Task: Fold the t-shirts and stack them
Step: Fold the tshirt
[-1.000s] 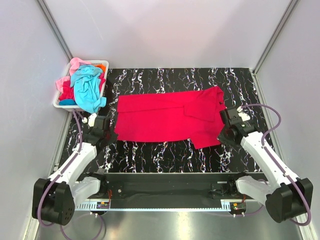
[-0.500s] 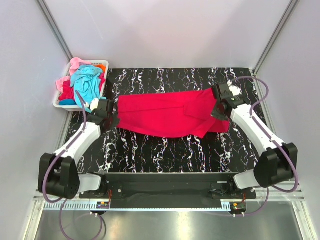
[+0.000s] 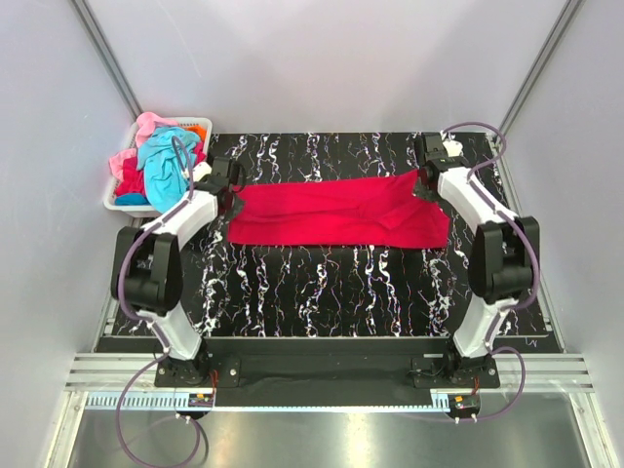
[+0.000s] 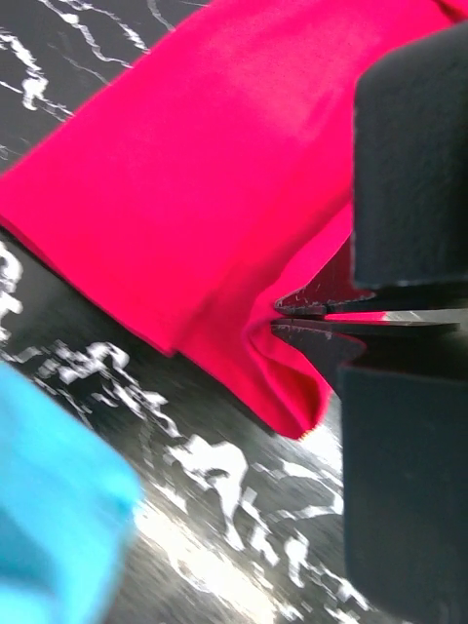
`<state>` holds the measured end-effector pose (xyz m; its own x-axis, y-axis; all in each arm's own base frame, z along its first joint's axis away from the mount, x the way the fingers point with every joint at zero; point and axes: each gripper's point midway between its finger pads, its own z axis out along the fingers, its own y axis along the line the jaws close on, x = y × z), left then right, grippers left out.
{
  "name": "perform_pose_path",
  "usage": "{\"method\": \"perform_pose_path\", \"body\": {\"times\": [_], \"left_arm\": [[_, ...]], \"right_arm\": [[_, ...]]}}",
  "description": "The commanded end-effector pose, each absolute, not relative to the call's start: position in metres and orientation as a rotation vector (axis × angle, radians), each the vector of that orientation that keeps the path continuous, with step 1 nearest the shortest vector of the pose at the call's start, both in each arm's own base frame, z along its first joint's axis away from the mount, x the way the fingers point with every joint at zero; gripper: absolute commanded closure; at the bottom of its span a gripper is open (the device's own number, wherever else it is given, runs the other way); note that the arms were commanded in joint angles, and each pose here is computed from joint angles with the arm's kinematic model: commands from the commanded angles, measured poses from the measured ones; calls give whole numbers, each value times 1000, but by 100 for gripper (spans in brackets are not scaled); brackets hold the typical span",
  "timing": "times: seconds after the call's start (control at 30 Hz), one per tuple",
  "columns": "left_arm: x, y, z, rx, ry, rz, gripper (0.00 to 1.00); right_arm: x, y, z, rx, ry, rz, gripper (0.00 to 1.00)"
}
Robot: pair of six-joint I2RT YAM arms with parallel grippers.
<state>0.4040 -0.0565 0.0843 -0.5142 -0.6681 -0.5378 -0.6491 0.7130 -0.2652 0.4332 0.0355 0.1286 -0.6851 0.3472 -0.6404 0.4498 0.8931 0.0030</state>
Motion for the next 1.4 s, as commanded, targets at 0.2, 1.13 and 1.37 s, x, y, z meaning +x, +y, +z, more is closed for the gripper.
{"method": "perform_pose_path", "body": {"times": [0.2, 1.13, 1.37], "left_arm": [[454, -36, 84, -1070, 2196, 46, 100], [478, -25, 99, -888, 2022, -91, 26], [463, -64, 111, -725, 2091, -254, 26]], "right_arm": [[511, 36, 120, 515, 2332, -118, 100], [543, 28, 109, 528, 2320, -48, 34], [512, 35, 119, 538, 2337, 23, 34]]}}
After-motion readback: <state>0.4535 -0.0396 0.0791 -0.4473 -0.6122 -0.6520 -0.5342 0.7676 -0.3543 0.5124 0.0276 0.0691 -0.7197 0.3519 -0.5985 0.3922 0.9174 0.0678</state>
